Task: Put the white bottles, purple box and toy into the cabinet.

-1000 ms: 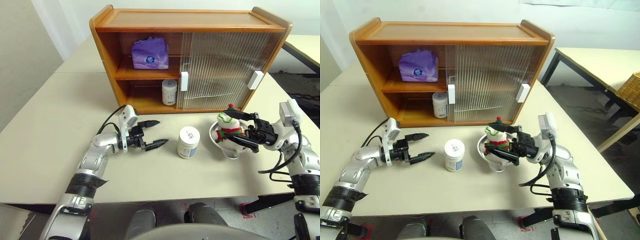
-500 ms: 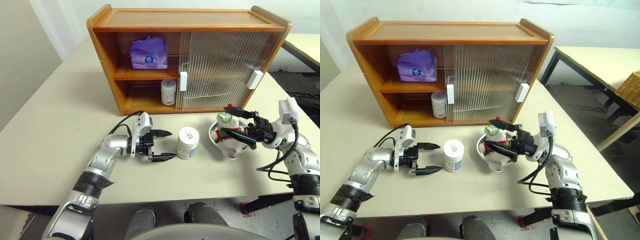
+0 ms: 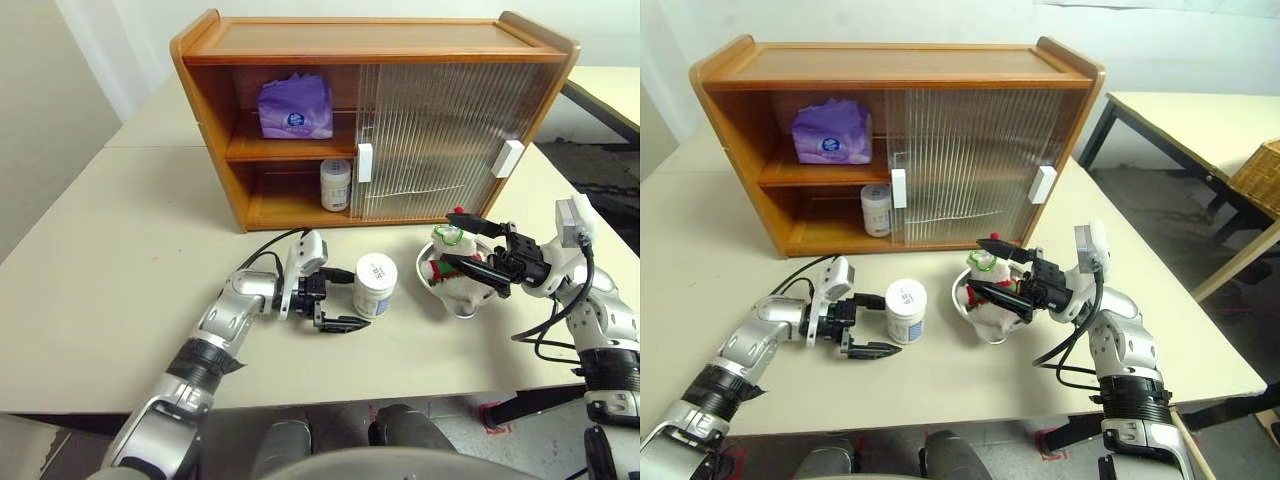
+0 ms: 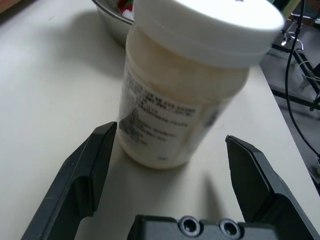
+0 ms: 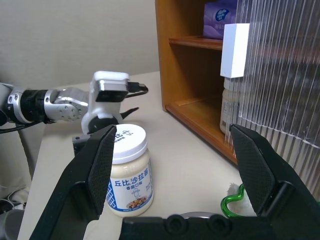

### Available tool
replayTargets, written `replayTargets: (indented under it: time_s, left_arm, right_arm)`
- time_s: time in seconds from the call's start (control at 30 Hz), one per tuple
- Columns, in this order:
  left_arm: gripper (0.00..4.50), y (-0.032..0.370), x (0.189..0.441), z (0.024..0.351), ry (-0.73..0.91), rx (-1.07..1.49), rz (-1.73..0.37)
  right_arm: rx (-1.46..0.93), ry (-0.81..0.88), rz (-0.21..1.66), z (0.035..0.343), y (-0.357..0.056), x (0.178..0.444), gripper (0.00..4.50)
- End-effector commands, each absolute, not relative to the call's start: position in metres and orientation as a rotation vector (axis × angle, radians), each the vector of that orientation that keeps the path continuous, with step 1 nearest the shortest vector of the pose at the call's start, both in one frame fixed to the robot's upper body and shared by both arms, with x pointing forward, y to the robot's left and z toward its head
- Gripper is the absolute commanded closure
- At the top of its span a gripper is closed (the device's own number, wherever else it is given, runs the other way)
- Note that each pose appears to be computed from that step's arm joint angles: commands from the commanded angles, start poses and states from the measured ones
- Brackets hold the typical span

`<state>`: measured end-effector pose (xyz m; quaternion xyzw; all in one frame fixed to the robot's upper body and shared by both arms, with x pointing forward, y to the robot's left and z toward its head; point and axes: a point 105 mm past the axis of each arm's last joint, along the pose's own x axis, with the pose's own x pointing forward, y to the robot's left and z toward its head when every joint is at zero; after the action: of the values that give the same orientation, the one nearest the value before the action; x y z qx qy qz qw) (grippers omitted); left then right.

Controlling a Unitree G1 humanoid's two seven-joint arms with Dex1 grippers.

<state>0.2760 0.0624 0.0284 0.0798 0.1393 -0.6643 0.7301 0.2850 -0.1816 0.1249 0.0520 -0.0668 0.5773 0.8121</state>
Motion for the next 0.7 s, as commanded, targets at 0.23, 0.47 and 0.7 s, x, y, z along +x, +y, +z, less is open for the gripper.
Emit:
replayTargets:
  time_s: [0.23, 0.47, 0.7]
  left_arm:
    - [0.01, 0.047, 0.28, 0.012, 0.337, 0.181, -1.438]
    - [1.33, 0.046, 0.279, 0.01, 0.344, 0.161, -1.426]
    - [1.33, 0.057, 0.305, 0.026, 0.22, 0.198, -1.252]
  right_arm:
    - [0.108, -0.124, 1.234, 0.123, -0.18, 0.283, 0.0]
    - [0.106, -0.12, 1.237, 0.122, -0.178, 0.285, 0.0]
    - [0.107, -0.123, 1.237, 0.122, -0.178, 0.285, 0.0]
